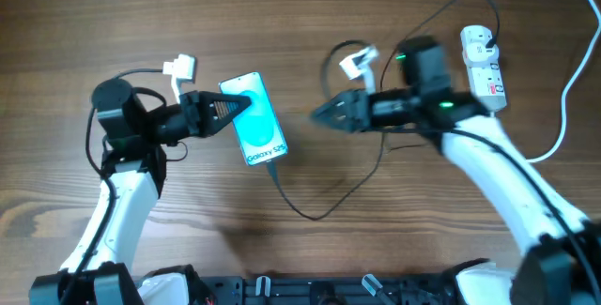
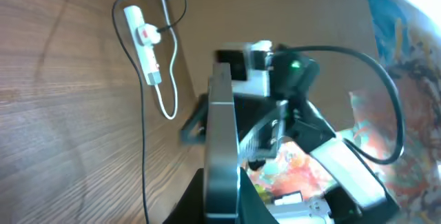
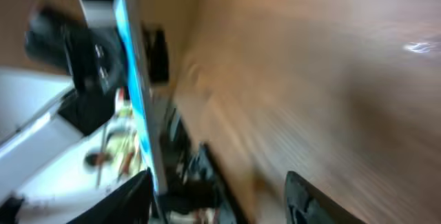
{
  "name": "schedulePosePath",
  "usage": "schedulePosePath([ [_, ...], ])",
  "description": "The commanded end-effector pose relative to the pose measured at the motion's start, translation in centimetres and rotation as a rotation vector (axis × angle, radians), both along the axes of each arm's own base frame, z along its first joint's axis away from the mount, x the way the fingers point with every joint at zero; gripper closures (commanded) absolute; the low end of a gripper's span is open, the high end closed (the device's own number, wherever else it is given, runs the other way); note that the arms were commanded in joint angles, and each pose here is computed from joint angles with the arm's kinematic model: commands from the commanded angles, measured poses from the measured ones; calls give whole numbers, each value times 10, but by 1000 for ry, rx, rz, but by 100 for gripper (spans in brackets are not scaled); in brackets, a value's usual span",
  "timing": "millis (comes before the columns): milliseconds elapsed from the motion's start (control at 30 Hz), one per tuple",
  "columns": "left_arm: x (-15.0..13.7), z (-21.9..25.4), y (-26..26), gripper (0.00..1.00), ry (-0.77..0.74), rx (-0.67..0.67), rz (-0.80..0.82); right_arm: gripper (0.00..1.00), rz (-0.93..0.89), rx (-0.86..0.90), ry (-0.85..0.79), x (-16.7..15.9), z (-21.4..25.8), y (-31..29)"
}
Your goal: Plug charger to phone and switch on socket
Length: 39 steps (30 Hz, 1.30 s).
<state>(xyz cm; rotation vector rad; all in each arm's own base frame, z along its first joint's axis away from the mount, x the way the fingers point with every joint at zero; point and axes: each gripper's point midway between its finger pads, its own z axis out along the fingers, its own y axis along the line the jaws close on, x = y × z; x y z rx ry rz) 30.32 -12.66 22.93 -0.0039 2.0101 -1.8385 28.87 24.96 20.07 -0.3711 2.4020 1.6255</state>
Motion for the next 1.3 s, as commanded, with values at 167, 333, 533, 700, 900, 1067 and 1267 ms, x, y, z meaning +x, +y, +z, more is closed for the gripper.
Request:
schedulePosePath([
  [167, 23, -53, -61, 96, 139, 82, 2, 35, -399, -413, -220, -7, 24, -117],
  [333, 59, -51, -106, 96, 172, 96, -116, 31, -494, -580, -199, -27, 17, -148],
  [533, 84, -109, -125, 96, 270, 296, -158, 24, -500, -646, -149, -36, 5, -158],
  [700, 87, -150, -140, 96, 242, 382, -196, 16, -512, -684, -128, -38, -1, -164],
  [900, 94, -162, -149, 96, 99, 403, -222, 11, -508, -713, -94, -39, -10, -167],
  [1067, 108, -188, -155, 96, 111, 394, -229, 7, -475, -747, -11, -46, -25, -168],
  [1267, 105, -195, -159, 96, 111, 363, -276, 2, -447, -774, 56, -42, -43, -167],
])
